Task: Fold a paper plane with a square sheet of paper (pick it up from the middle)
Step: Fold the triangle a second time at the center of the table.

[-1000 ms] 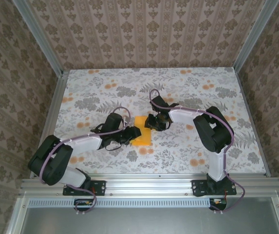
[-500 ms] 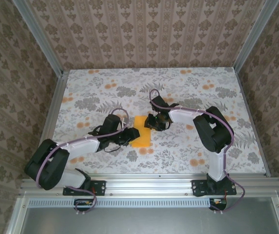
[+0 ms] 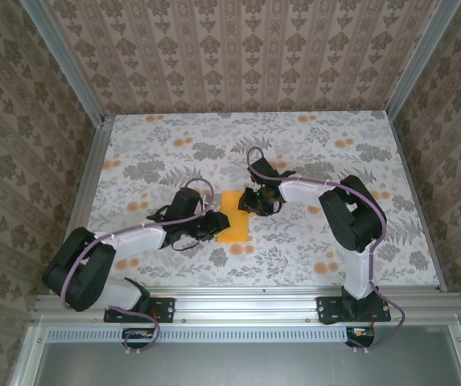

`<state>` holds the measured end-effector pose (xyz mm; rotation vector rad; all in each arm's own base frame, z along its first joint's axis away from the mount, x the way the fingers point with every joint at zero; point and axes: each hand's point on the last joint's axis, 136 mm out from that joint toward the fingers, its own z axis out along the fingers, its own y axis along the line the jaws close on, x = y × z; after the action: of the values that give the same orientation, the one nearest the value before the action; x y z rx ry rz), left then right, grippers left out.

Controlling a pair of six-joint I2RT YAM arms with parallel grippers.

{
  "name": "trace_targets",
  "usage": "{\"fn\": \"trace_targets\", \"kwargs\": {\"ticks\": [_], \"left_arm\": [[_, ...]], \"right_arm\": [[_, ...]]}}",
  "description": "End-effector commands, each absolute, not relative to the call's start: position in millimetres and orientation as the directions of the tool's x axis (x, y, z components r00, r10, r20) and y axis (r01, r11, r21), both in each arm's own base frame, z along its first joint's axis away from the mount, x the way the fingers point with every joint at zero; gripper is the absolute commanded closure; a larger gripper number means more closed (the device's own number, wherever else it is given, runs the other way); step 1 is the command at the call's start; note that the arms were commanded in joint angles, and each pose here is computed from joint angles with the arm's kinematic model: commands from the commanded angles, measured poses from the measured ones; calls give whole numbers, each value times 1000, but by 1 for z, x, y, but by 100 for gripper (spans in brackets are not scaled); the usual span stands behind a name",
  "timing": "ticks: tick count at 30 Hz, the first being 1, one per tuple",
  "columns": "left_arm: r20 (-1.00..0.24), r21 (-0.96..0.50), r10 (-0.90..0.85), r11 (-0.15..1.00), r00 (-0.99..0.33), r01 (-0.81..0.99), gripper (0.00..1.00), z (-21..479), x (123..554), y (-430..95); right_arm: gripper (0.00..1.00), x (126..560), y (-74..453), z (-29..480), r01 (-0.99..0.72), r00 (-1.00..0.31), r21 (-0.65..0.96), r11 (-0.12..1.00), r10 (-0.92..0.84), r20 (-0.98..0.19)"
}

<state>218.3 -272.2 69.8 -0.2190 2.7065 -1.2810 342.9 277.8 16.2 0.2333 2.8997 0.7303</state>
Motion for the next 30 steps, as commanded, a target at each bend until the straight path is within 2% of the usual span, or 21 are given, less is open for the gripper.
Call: {"fn": "trace_targets", "kwargs": {"ticks": [1, 6, 10, 22, 26, 30], "left_arm": [[-58, -711, -192, 697, -980, -94, 77, 59, 221, -266], [-29, -615, -188, 778, -982, -130, 85, 40, 217, -254], [-27, -581, -177, 804, -984, -129, 88, 32, 216, -253], [-44, -533, -140, 841, -989, -95, 89, 32, 217, -258], [-48, -547, -132, 833, -990, -85, 86, 37, 218, -262], [-60, -598, -127, 799, -990, -66, 73, 50, 222, -273]], "right_arm": [[68, 317, 261, -13, 155, -985, 407, 900, 174, -11], [70, 327, 276, 24, 79, -989, 510, 856, 133, -69], [72, 321, 284, 39, 56, -992, 561, 826, 111, -64], [79, 300, 294, 29, 67, -996, 601, 796, 87, -4], [81, 302, 294, 20, 79, -996, 582, 809, 91, 9], [81, 301, 287, 6, 105, -994, 534, 839, 105, 30]]}}
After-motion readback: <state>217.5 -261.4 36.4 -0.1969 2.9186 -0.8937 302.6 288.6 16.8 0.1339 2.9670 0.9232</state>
